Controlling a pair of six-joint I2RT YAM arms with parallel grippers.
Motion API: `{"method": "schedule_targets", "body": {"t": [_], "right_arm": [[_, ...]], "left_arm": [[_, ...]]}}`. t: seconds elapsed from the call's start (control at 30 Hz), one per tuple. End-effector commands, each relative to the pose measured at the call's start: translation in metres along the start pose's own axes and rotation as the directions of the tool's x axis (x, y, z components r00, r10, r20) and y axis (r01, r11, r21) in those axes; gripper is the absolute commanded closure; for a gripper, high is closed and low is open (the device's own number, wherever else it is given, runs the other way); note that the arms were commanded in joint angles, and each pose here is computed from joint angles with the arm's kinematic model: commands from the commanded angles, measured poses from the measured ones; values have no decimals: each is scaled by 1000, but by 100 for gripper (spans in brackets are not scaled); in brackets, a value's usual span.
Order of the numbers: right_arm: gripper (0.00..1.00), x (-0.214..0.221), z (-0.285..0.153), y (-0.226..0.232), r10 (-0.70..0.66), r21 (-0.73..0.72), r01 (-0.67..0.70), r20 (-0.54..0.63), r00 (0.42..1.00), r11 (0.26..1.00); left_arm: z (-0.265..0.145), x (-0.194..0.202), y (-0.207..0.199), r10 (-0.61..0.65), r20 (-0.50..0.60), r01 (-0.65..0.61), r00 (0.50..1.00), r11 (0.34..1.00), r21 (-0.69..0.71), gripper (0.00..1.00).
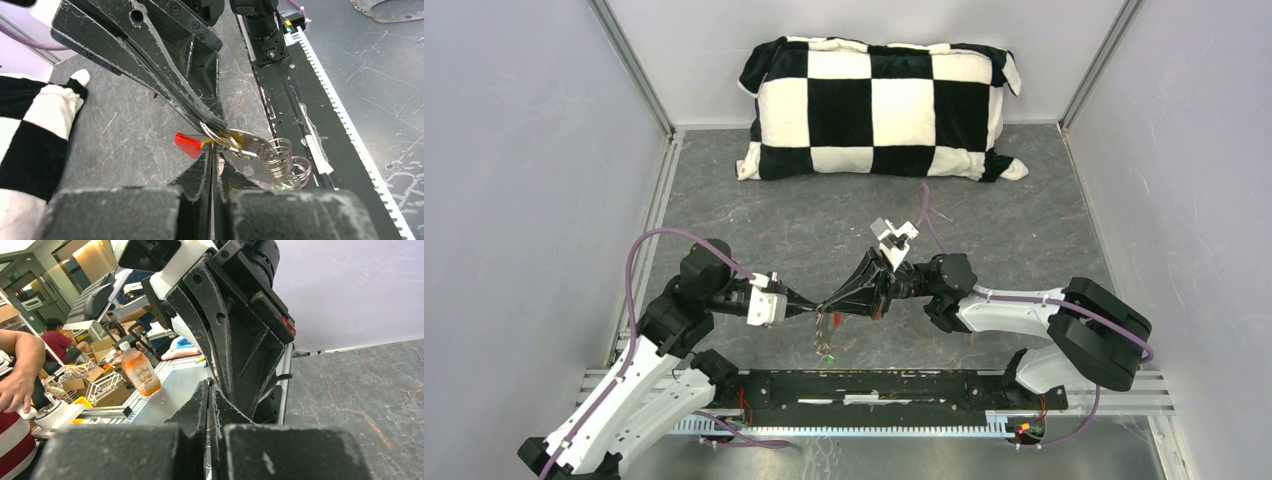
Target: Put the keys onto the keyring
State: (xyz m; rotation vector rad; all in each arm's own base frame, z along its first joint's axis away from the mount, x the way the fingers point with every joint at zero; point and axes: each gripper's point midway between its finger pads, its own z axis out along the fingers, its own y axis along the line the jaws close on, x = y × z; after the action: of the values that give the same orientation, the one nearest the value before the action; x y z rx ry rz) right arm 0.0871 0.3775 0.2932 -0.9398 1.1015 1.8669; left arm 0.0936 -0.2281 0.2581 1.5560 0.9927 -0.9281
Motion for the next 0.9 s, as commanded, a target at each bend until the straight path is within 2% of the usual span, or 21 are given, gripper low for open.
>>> {"method": "schedule_targets", "body": {"t": [0.0,0.1,0.13,0.2,0.3,0.5,0.67,0.87], "right_arm": [[100,-12,0,8,-52,-17,53,33,998,998],[100,-12,0,7,-55,-14,56,28,998,998],[100,-13,1,5,-60,-7,60,26,998,998],[100,-15,1,1,-74,18,74,21,997,997],[100,-21,-2,-15,-124,103,123,0,992,987],[100,-31,-5,-40,-208,232,215,-57,977,949],[100,-36,-4,-42,-222,249,226,-47,974,942],[100,-44,-5,-46,-244,287,241,-25,969,927]], "left_arm": [[-3,-19,14,58,20,-57,998,997,-49,98],[-3,-19,23,56,17,-54,998,994,-91,98],[-3,-19,26,53,14,-51,999,993,-102,93],[-4,-14,26,36,-4,-37,999,993,-112,75],[-6,2,18,-10,-59,4,998,995,-95,61],[-3,30,-23,-206,-117,212,972,976,45,22],[4,31,-30,-317,-90,325,944,943,79,11],[14,35,-1,-432,-48,430,901,902,-53,2]]}}
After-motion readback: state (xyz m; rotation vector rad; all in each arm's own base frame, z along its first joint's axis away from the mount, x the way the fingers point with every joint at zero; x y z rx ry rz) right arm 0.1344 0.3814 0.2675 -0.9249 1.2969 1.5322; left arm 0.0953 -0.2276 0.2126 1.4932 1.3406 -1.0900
